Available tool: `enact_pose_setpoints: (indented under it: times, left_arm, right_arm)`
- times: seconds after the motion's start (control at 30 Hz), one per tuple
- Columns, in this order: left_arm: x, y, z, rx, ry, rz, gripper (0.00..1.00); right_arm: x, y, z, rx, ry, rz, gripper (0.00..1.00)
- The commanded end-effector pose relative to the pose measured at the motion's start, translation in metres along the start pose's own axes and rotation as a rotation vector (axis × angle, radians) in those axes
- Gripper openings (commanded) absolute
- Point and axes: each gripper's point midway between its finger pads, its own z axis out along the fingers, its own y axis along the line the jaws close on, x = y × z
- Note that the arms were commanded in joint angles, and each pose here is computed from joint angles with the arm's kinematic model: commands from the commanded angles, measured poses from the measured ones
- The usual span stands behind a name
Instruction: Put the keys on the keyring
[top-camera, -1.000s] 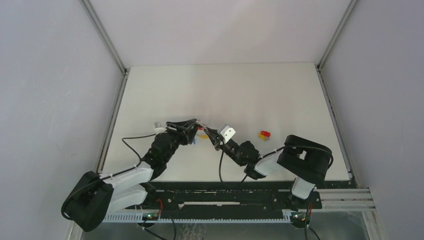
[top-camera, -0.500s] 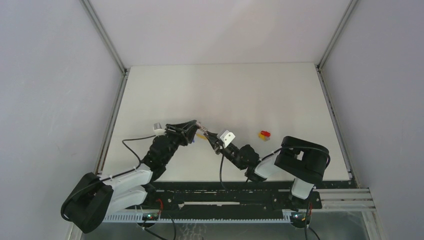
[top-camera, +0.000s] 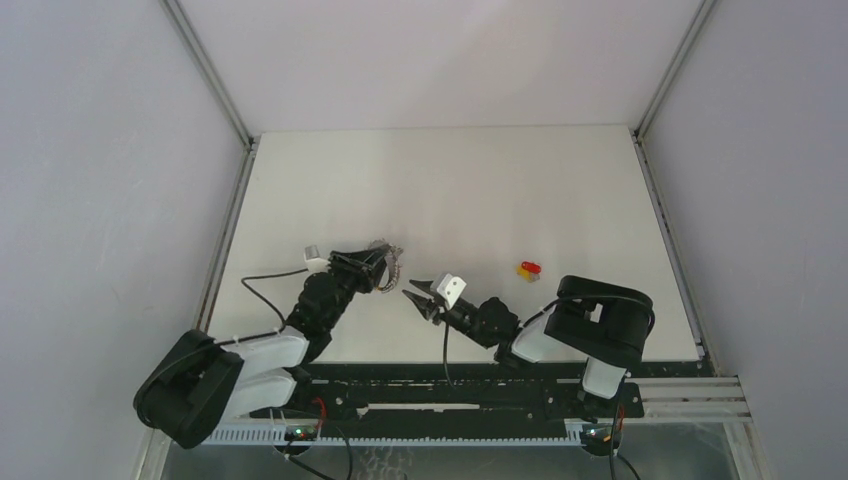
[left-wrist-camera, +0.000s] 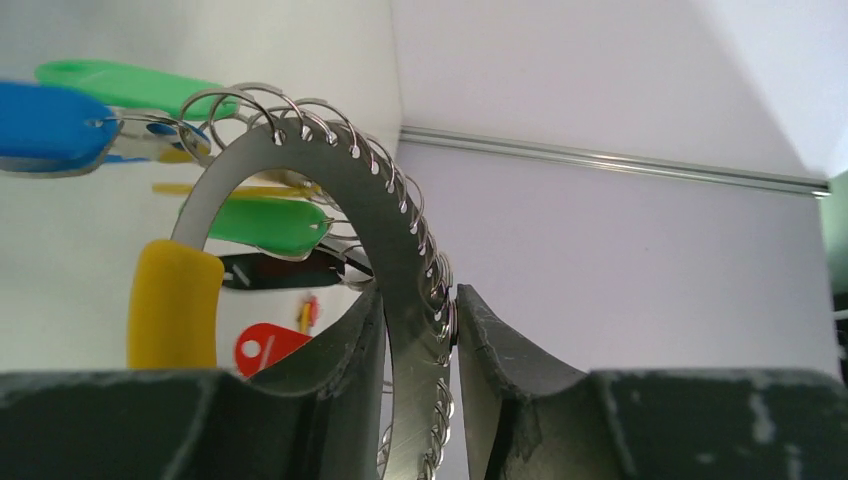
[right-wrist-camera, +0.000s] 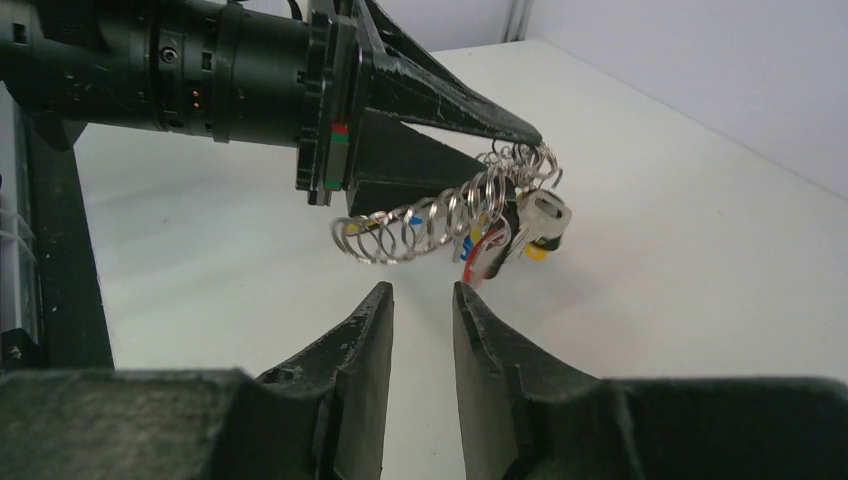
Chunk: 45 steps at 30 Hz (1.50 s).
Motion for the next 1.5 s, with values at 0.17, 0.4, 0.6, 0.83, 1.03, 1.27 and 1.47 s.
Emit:
enact_pose_setpoints:
  times: [0.17, 0.4, 0.6, 0.83, 1.03, 1.27, 1.47]
  left_arm:
    - [0.018, -0.013, 0.005, 0.165, 0.149, 0.033, 0.0]
    - [0.045, -0.01, 0.012, 0.182, 0.301, 0.089, 0.0]
    - [0.047, -0.012, 0.015, 0.186, 0.308, 0.083, 0.0]
    - [0.039, -0.011, 0.02, 0.174, 0.254, 0.06, 0.0]
    - [0.041, -0.008, 0.023, 0.131, 0.231, 0.11, 0.0]
    - [0.036, -0.007, 0.021, 0.059, 0.193, 0.22, 0.0]
    - [0.033, -0.016, 0.019, 0.032, 0.157, 0.288, 0.0]
  right_arm:
    - [-0.007, -0.001, -0.01, -0.024, -0.013, 0.02, 0.37]
    - [0.014, -0.017, -0.027, -0.066, 0.13, 0.087, 0.38]
    - [0.017, -0.03, -0.04, -0.047, 0.144, 0.098, 0.37]
    - [0.013, -0.027, -0.036, -0.046, 0.109, 0.02, 0.34]
    - [0.004, -0.019, -0.029, -0.057, 0.038, -0.042, 0.29]
    - [0.0, -0.017, -0.024, -0.048, 0.0, -0.085, 0.27]
    - [-0.007, -0.009, -0.018, -0.069, -0.023, -0.101, 0.24]
